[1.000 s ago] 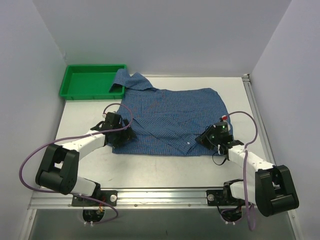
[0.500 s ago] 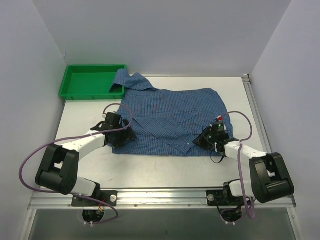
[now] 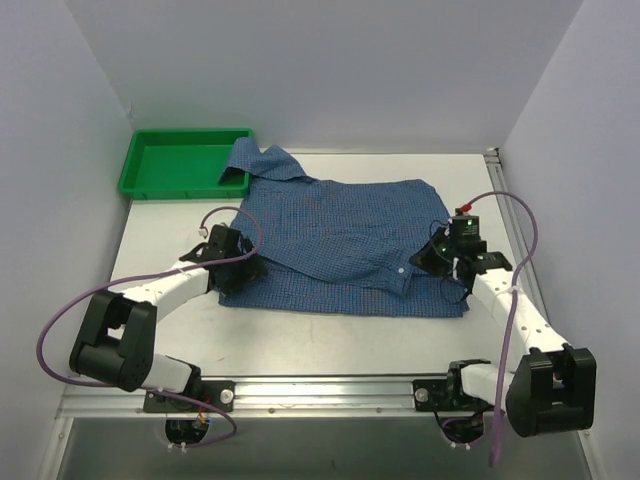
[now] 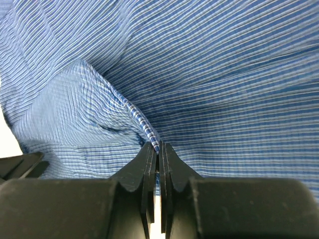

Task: Fold and stack the long sleeve shirts
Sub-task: Fold the shirt

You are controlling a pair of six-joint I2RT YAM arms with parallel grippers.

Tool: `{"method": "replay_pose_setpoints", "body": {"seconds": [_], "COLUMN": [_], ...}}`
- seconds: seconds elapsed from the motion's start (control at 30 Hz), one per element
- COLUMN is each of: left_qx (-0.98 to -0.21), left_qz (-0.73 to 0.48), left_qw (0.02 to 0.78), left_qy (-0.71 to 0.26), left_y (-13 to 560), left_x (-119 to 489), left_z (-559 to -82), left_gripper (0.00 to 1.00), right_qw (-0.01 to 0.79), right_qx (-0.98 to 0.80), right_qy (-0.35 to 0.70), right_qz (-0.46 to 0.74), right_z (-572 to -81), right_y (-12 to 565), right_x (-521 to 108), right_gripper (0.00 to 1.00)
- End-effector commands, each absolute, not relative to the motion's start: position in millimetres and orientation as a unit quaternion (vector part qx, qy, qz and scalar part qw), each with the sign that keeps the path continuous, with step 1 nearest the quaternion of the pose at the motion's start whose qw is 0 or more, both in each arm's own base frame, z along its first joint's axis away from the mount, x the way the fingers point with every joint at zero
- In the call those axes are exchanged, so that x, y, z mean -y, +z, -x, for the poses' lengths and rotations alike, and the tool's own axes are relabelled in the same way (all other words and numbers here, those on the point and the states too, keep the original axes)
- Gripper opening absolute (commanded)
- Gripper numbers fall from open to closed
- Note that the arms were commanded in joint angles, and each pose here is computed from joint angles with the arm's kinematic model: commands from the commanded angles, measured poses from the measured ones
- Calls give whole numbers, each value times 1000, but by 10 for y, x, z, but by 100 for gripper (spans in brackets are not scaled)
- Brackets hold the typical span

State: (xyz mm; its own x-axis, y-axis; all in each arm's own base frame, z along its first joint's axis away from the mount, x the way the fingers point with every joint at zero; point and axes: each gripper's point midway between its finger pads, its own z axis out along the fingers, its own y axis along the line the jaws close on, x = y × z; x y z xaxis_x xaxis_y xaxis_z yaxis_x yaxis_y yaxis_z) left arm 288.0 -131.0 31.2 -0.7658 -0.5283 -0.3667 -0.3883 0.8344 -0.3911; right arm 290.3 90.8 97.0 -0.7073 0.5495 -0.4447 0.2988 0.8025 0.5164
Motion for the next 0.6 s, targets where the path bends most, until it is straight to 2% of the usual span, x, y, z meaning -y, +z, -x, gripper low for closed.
{"method": "replay_pose_setpoints", "body": {"seconds": [0.0, 0.13, 0.27, 0.57], "left_qx": [-937, -939, -939, -940], "left_qz": [262, 262, 262, 253], "left_qw": [214, 208, 205, 204], "left_qy": [-91, -86, -88, -106], "left_y": [148, 135, 139, 219], "left_x": [1071, 1057, 1065, 1137], "left_z": [-2673, -2647, -2636, -2688], "left_gripper": [91, 91, 91, 91], "right_qw": [246, 216, 220, 164], "right_qx": [-926, -930, -932, -939], "right_qy": [175, 179, 158, 136], "right_qz": [-228, -238, -241, -269], "right_z": [-2603, -2506, -2501, -2399], "right_y": [961, 1058, 1125, 817], "right_x": [-734, -661, -583, -562], "right_gripper": [0, 0, 0, 2]}}
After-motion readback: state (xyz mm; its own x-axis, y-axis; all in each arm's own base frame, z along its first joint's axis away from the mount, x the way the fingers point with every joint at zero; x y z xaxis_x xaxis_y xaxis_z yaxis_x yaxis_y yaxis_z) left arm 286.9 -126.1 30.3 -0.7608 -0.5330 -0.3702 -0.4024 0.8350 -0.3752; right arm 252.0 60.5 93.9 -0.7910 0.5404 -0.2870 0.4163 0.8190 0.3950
